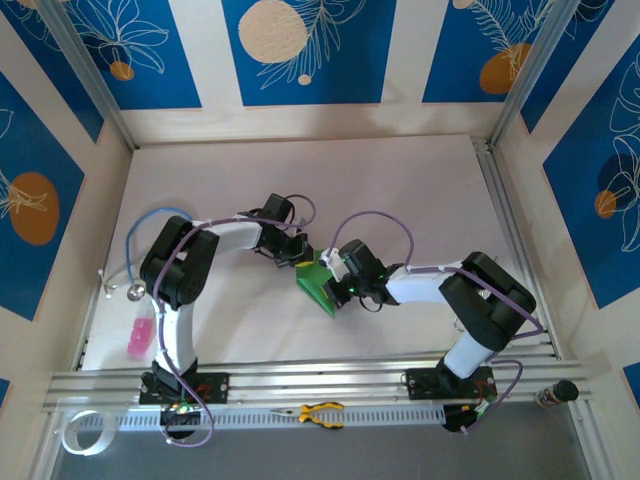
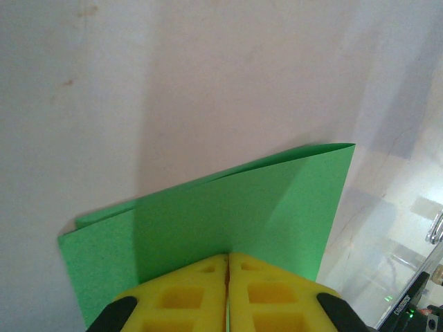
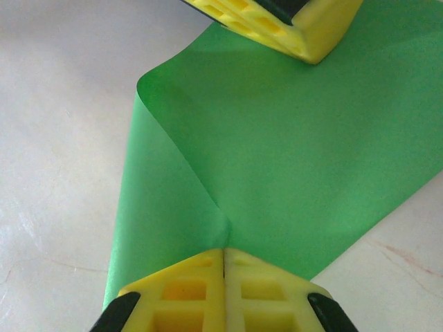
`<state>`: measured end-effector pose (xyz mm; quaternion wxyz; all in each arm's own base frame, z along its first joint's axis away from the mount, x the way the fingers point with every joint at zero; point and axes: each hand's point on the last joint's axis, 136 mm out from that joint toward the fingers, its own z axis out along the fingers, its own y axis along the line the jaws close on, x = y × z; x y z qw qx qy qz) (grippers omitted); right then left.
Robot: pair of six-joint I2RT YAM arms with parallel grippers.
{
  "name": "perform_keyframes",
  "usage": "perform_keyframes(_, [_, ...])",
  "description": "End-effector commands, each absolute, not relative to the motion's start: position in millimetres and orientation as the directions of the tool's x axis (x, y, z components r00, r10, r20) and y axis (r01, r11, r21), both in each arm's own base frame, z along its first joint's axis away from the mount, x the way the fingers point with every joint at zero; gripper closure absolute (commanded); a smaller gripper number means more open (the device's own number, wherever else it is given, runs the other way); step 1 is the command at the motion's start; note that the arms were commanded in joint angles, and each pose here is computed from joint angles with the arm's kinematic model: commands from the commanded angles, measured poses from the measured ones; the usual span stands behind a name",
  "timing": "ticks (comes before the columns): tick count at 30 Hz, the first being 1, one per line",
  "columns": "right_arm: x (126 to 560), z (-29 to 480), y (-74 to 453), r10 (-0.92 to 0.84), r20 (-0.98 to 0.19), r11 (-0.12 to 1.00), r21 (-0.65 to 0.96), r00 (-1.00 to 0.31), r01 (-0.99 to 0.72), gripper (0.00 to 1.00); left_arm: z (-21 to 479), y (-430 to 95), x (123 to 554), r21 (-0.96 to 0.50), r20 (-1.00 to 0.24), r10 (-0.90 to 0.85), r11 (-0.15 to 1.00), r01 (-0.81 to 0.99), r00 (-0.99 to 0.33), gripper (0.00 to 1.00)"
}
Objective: Fold a paper plane with a square sheet of paper (pick it up from the middle)
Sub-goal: Third fold the triangle at the center of the table.
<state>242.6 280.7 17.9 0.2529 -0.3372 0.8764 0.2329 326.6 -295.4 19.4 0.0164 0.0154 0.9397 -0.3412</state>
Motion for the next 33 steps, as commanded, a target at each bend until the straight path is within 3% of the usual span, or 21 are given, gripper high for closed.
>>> perform_keyframes(1, [240.6,15.6,282.6,-0.477,-0.584,0.666,0.246,-0.656,-0.704,1.00,-4.9,-284.3,314.9,-0.575,0.011,0.023,0.818,0.012,-1.000,0.90])
perform_keyframes(17, [235.1,6.4,275.8,-0.479,-0.564,0.681,0.244,-0.673,-0.690,1.00,11.7,-284.2,325.3,-0.571,-0.039,0.003,0.820,0.025,-0.999,0.89])
perform_keyframes(25, [235.2,4.9,277.0,-0.478,-0.563,0.680,0.249,-0.674,-0.690,1.00,70.8,-282.6,340.8,-0.596,-0.199,-0.044,0.799,0.085,-0.979,0.75])
perform_keyframes(28, [235.5,5.5,277.2,-0.480,-0.565,0.678,0.247,-0.671,-0.692,1.00,82.2,-278.0,336.0,-0.611,-0.219,-0.079,0.788,0.074,-0.972,0.76])
perform_keyframes(33, [236.2,5.5,276.5,-0.481,-0.566,0.678,0.245,-0.670,-0.693,1.00,93.1,-276.9,312.8,-0.699,-0.193,-0.154,0.714,0.026,-0.969,0.86])
